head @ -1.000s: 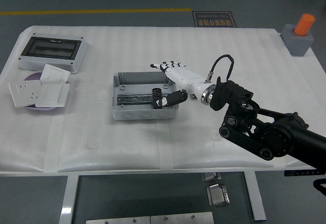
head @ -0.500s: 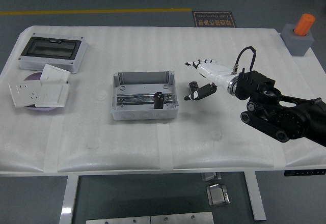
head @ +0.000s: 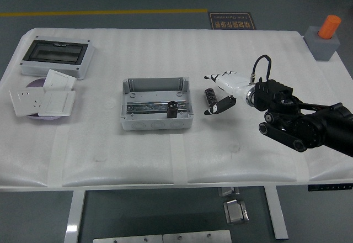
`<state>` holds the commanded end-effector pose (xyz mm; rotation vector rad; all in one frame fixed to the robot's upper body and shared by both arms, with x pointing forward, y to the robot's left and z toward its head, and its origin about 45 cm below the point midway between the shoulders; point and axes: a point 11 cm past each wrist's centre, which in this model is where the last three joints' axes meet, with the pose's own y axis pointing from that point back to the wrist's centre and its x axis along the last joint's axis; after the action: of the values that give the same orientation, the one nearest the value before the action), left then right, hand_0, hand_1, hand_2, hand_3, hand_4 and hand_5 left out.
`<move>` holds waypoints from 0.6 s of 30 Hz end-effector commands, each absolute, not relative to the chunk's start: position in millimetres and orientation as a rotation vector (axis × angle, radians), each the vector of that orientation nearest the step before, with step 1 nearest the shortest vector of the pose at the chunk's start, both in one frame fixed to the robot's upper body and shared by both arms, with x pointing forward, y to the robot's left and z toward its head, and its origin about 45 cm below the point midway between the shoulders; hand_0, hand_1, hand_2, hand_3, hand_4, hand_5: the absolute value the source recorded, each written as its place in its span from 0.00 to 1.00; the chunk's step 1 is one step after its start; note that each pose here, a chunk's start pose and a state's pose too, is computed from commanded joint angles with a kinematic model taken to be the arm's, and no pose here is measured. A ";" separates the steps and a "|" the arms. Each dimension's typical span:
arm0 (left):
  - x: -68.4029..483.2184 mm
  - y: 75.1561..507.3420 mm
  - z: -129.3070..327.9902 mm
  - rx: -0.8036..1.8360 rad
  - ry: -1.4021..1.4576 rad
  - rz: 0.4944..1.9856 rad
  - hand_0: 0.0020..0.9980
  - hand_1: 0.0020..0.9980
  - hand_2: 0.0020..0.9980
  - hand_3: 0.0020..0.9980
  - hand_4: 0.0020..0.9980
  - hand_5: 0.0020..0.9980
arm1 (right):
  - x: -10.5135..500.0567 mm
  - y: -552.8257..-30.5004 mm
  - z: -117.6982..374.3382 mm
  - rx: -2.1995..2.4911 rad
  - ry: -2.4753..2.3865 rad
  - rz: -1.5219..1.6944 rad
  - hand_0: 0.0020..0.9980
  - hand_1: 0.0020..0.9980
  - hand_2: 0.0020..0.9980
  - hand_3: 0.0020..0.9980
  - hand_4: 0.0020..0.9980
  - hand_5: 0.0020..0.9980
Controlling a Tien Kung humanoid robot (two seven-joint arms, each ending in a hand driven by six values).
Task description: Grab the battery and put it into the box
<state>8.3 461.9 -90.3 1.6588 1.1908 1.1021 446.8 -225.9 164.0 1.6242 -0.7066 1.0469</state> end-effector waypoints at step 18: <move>12.1 463.9 -89.4 1.656 1.176 1.107 0.58 0.65 0.47 0.54 0.53 0.39 | 442.8 -222.6 151.7 1.620 -0.655 1.046 0.96 0.74 0.76 0.85 0.84 0.44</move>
<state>12.1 463.9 -89.4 1.6562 1.1761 1.1065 442.8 -222.6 151.7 1.6197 -0.6550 1.0459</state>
